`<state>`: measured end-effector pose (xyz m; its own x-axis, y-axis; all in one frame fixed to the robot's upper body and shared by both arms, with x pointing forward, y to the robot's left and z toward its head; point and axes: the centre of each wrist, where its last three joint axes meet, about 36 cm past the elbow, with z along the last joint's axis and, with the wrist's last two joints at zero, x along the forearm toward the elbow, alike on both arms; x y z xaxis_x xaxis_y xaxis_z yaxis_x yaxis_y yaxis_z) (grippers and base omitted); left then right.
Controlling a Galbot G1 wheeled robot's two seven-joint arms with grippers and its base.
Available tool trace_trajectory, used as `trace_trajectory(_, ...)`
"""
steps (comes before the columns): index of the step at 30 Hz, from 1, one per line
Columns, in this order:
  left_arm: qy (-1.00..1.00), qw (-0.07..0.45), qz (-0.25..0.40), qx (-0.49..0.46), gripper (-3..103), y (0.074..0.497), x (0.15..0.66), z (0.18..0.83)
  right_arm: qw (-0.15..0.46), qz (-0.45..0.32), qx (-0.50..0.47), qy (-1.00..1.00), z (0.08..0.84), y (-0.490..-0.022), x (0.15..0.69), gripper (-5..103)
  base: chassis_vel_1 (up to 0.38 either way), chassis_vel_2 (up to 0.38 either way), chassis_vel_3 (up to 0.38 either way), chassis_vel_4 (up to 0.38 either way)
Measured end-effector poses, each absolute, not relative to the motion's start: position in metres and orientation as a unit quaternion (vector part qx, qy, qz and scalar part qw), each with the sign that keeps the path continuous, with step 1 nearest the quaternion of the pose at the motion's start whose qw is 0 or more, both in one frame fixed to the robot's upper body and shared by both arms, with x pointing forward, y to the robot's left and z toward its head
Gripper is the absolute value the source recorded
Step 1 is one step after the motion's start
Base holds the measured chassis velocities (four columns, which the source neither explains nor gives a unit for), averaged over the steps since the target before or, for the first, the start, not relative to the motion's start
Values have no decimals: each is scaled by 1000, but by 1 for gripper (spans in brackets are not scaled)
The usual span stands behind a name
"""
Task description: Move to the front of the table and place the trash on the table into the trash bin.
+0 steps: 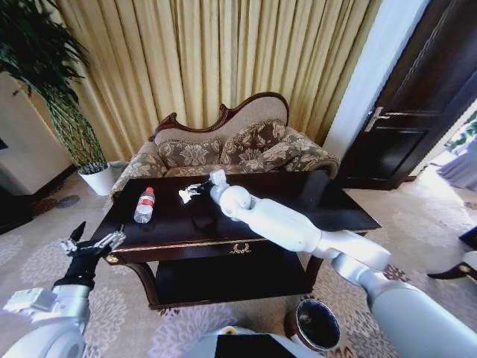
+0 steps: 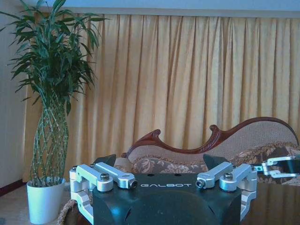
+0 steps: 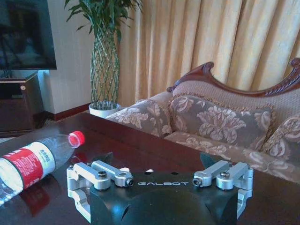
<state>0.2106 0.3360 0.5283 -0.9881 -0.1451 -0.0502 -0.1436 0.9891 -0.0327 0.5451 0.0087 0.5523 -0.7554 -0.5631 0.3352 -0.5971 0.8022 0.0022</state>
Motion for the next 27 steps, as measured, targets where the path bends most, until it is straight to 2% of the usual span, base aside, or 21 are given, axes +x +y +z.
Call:
trace_trajectory(16,997,27,-17,-73,100,340,215,526,221,80,272,-933,556,61,538,100,0,0,0,0)
trace_trajectory(27,997,27,-19,-72,100,342,216,524,260,54,250,-931,561,83,550,100,0,0,0,0)
